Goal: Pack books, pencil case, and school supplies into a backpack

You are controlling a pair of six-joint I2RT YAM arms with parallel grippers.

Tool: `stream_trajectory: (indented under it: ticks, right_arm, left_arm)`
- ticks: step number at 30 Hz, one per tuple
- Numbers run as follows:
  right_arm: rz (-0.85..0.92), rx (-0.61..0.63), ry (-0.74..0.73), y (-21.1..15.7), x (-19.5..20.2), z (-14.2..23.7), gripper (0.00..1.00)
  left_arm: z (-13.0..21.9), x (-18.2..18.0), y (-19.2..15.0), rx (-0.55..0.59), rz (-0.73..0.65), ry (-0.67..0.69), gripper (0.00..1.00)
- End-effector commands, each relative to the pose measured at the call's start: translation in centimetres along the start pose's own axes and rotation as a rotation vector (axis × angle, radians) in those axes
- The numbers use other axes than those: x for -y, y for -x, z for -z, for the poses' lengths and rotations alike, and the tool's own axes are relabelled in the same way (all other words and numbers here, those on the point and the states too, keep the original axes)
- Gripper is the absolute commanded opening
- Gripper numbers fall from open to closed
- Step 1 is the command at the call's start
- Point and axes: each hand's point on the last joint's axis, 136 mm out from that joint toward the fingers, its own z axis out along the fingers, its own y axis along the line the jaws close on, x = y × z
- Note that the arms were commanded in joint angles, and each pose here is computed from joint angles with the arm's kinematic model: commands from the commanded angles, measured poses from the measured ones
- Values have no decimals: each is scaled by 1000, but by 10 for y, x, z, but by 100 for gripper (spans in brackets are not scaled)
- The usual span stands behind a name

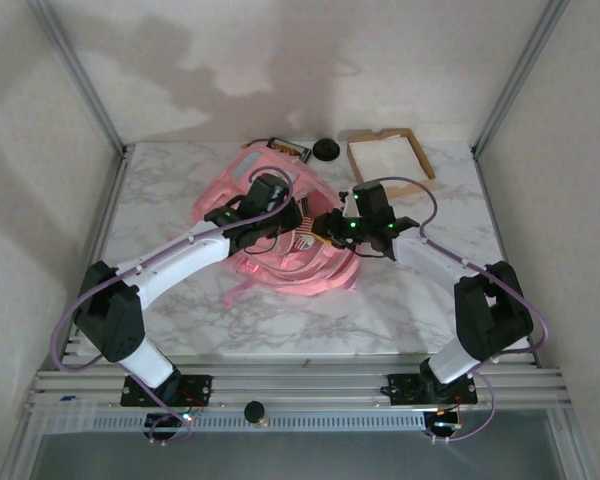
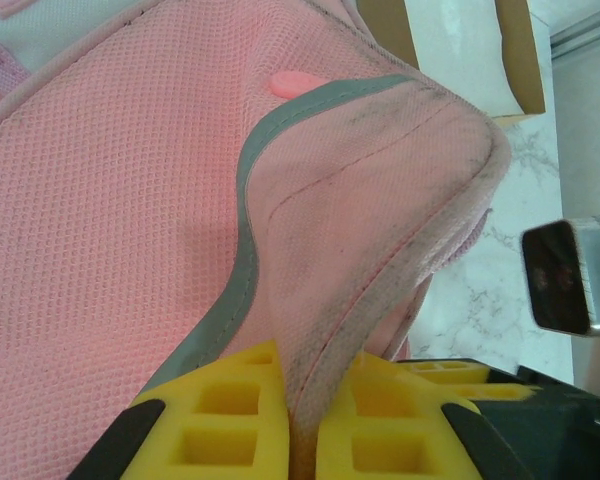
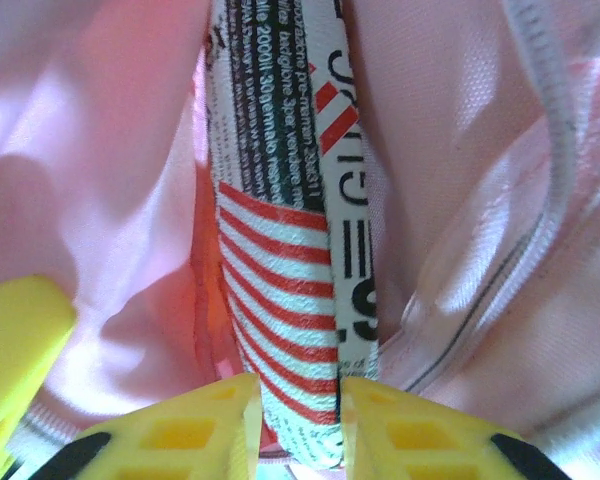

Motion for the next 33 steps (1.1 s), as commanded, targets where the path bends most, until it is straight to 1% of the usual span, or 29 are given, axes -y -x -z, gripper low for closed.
stream_trajectory:
  ticks: [1, 3, 5, 7, 8, 9, 10, 12, 13, 14, 16, 17, 18, 19, 21, 22, 25, 28, 31, 33]
  right_arm:
    - [27, -63, 26, -5, -9, -16, 24]
    - [39, -83, 45, -7, -19, -26, 23]
    - [38, -99, 97, -7, -33, -38, 22]
    - [35, -88, 177, 1, -53, -49, 22]
    - [49, -83, 185, 5, -59, -55, 22]
    - [67, -82, 166, 8, -61, -61, 22]
    - [63, -80, 126, 9, -54, -62, 22]
    - [42, -19, 97, 12, -39, -46, 22]
    - [26, 18, 99, 13, -32, -32, 26]
    - [10, 31, 84, 12, -21, -23, 32]
    - [24, 42, -14, 6, 2, -7, 35]
    - [46, 52, -80, 3, 11, 0, 36]
    - [75, 61, -150, -3, 20, 10, 39]
    - [96, 76, -194, -8, 25, 21, 41]
    - [101, 89, -267, -24, 40, 37, 42]
    - [103, 92, -310, -33, 47, 42, 43]
    - [104, 75, -349, -62, 46, 42, 47]
    - [138, 49, -319, -85, 19, 22, 48]
    - [216, 39, -387, -102, 6, 1, 48]
    - [220, 22, -374, -111, 0, -17, 48]
  left_arm:
    - [25, 45, 21, 66, 60, -179, 0]
    - [23, 46, 16, 55, 72, -190, 0]
    - [23, 46, 14, 55, 98, -198, 0]
    - [22, 51, 9, 47, 134, -236, 0]
    - [21, 52, 7, 40, 146, -249, 0]
    - [19, 50, 7, 41, 155, -237, 0]
    - [17, 42, 10, 59, 160, -198, 0]
    - [17, 32, 15, 80, 146, -146, 0]
    - [18, 27, 17, 87, 134, -124, 5]
    - [19, 25, 18, 88, 130, -119, 17]
    - [24, 34, 17, 72, 122, -184, 39]
    - [26, 38, 15, 59, 120, -213, 46]
    - [32, 39, 12, 56, 124, -232, 50]
    - [38, 34, 10, 60, 140, -239, 52]
    - [50, 18, 7, 76, 197, -253, 54]
    - [54, 4, 3, 83, 234, -244, 55]
    - [59, -36, -6, 90, 323, -205, 58]
    - [54, -66, -14, 89, 404, -191, 57]
    - [49, -79, -19, 101, 492, -222, 58]
    - [45, -89, -23, 99, 512, -207, 57]
